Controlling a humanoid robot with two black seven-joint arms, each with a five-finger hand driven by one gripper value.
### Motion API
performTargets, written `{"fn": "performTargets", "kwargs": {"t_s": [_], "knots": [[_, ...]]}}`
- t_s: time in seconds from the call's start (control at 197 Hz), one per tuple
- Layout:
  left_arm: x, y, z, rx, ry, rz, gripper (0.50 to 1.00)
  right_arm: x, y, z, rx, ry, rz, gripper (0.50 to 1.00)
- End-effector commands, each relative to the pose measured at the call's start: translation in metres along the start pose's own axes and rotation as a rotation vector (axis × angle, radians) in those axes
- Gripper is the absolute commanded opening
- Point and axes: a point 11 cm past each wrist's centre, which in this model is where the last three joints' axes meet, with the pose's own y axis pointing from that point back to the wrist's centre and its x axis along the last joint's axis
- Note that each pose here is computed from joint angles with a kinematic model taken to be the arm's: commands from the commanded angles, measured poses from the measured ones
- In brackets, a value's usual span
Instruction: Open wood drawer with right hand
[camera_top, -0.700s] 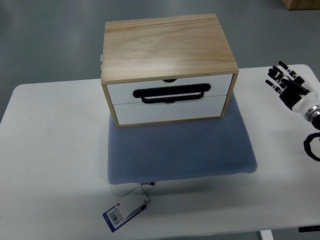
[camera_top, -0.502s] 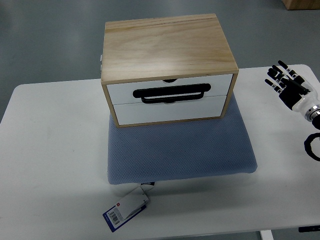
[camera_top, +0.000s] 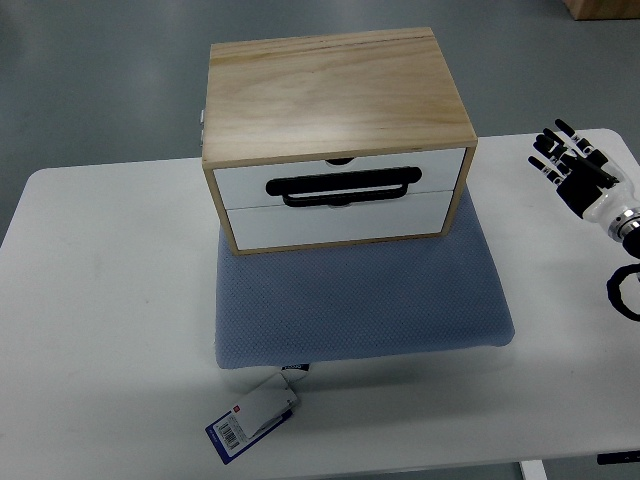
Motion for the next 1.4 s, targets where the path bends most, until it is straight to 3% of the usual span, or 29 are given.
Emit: {"fn": "performTargets", "kwargs": {"t_s": [0.0, 1.395], "knots": [[0.000, 0.000, 0.000, 0.000, -0.001, -0.001, 1.000, -0.001, -0.001, -0.001, 0.002, 0.000, -0.002, 0.934], [0.000, 0.000, 0.000, 0.000, -0.001, -0.001, 1.000, -0.002, -0.005, -0.023, 0.028, 0.039, -0.011, 0.934]]}}
